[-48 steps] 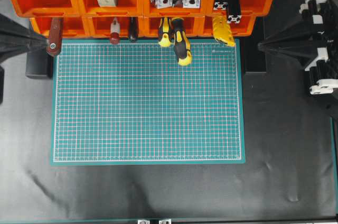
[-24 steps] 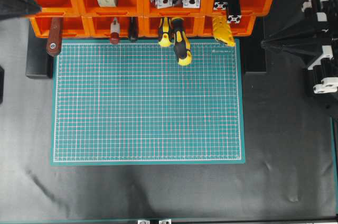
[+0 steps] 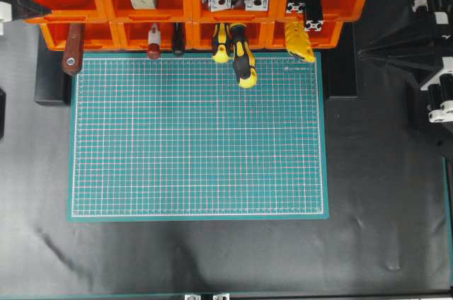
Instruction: Pick vinyl tape from container rack with left arm.
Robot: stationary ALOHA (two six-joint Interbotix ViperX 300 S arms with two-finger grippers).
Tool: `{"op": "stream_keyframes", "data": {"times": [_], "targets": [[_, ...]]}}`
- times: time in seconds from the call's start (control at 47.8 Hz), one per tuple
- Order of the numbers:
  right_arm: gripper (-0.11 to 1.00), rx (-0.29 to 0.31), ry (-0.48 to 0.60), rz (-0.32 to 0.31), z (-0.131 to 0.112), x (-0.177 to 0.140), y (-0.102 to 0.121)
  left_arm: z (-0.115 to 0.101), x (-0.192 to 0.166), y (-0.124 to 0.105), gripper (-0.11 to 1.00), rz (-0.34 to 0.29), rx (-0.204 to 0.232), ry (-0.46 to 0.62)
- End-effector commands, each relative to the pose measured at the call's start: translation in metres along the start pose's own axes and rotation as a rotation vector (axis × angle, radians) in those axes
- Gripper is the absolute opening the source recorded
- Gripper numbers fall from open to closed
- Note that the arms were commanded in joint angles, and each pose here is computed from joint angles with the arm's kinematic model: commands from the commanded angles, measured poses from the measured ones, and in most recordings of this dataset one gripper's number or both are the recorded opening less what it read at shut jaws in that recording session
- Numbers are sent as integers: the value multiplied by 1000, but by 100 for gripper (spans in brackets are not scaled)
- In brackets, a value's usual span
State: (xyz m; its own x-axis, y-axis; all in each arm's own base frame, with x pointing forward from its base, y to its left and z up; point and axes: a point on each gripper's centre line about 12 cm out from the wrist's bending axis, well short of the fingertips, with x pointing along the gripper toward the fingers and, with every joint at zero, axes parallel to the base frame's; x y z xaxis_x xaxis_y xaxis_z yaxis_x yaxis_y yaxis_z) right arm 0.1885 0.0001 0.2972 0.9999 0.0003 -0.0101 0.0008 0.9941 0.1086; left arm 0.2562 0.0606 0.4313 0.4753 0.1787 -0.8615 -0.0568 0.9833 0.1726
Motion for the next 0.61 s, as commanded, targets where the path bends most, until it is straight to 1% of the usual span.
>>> {"op": "stream_keyframes", "data": {"times": [0.0,0.146,0.314,0.397,0.586], "targets": [[0,-1,-26,4,12,2,2,3,-8,7,86,17,-17,-12],[0,0,-27,4,13,2,2,-1,-1,12,82,24,-36,11],[0,-6,-27,4,13,2,2,-7,15,12,82,19,-37,53],[0,-6,-23,4,12,2,2,-8,21,14,82,23,-43,51],[0,-6,-21,4,12,2,2,-12,33,15,82,24,-37,60]]}}
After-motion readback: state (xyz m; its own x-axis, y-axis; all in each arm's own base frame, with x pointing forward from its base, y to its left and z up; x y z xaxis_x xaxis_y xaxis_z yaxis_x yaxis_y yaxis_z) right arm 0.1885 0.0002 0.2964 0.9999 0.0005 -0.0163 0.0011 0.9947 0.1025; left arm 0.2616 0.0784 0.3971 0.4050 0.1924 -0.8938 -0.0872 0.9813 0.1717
